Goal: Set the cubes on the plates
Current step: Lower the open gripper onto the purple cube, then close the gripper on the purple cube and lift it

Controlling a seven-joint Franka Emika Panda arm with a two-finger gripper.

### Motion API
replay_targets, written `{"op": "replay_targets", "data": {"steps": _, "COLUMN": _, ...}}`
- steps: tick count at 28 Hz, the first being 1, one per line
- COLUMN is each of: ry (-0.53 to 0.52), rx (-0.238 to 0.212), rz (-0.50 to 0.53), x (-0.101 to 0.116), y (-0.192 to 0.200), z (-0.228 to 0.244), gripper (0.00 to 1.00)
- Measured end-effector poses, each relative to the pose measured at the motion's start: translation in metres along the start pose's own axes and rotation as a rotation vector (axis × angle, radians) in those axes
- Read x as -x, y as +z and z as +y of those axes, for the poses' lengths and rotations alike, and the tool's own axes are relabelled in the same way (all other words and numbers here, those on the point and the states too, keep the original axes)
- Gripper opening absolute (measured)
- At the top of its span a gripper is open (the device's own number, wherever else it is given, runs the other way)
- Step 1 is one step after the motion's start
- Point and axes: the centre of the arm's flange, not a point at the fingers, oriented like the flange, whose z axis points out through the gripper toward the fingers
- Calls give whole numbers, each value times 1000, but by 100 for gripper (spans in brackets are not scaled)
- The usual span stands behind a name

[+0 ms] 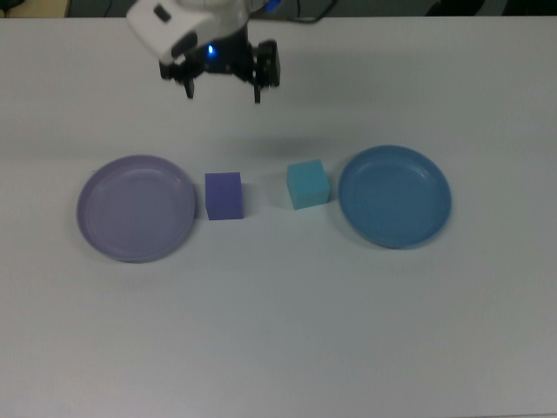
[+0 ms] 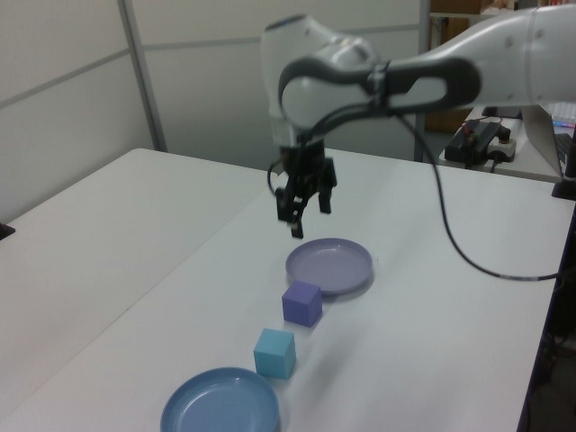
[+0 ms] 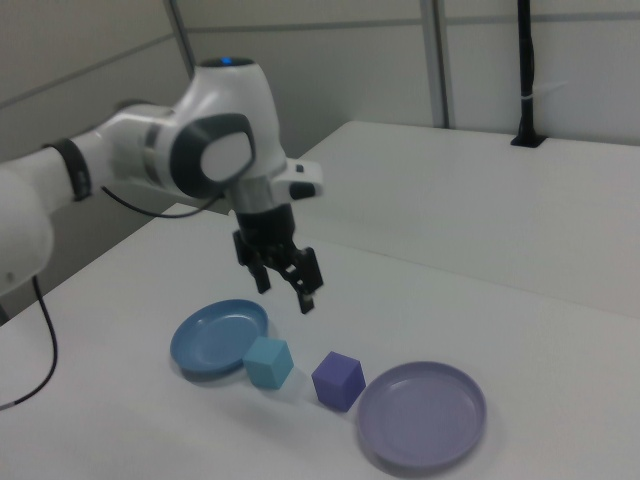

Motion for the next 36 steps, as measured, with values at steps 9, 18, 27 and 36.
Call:
{"op": "replay_targets", "data": {"steps": 9, "ry": -51, "rx": 114, "rz": -52, "x": -42, "y": 108, "z": 4, "gripper": 100}}
{"op": "replay_targets", "data": {"steps": 18, "ry": -133, "rx": 166, "rz": -80, "x": -46, "y": 173, "z": -27, "gripper": 100}}
{"op": "replay_targets", "data": {"steps": 27, "ry": -160, "rx": 207, "rz": -69, "x": -51, "y": 197, "z": -39, "gripper": 98}}
{"op": "replay_targets", "data": {"steps": 36, "ry": -131, "rx": 207, "rz": -30, "x": -58, "y": 181, "z": -29, "gripper": 64}}
